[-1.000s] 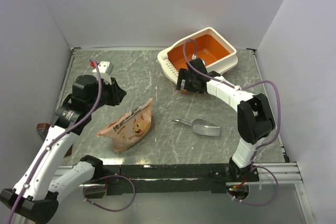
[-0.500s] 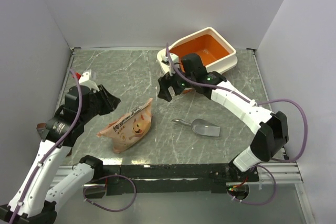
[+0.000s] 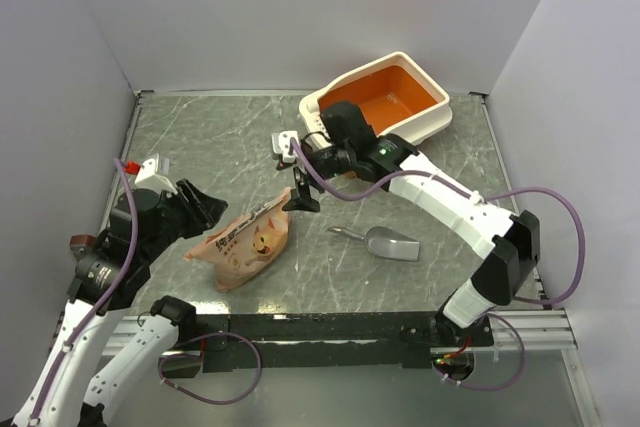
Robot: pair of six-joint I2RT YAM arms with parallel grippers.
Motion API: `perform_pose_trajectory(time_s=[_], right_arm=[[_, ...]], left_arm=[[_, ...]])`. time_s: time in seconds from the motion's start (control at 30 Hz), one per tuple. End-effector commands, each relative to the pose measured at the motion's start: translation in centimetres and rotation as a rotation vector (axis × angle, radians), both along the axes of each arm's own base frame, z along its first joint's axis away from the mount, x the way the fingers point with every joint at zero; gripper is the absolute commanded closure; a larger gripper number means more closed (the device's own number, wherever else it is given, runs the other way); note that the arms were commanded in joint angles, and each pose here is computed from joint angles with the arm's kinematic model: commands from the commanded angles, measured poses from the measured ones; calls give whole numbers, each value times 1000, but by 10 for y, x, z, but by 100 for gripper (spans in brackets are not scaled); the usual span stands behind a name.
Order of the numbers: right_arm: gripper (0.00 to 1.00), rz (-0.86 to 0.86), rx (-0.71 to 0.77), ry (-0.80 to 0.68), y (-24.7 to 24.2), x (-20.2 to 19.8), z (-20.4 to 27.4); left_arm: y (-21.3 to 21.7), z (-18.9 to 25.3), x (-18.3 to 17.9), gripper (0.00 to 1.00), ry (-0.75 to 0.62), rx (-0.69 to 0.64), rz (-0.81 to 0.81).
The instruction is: Fill the litter box with clean litter
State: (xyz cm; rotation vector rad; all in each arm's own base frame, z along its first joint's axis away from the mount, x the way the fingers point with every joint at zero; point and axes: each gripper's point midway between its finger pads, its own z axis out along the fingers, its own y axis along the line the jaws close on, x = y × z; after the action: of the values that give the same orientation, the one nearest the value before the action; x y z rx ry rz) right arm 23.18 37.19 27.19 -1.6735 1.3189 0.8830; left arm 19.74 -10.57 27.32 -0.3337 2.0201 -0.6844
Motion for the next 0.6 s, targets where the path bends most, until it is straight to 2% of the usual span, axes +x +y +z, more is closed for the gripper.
perform_pose_trajectory(time_s=[0.0,0.33,0.57], right_arm=[[0,228,43,-112,15,-16,18],[2,300,-47,-81,53,-19,-20],[5,289,-54,-57,69,-16,-36]], left_arm=[[-1,-2,-3,51,-14,-21,-2],[2,3,-6,42,-35,-4,-7],[9,0,-7,41,-32,23,16]])
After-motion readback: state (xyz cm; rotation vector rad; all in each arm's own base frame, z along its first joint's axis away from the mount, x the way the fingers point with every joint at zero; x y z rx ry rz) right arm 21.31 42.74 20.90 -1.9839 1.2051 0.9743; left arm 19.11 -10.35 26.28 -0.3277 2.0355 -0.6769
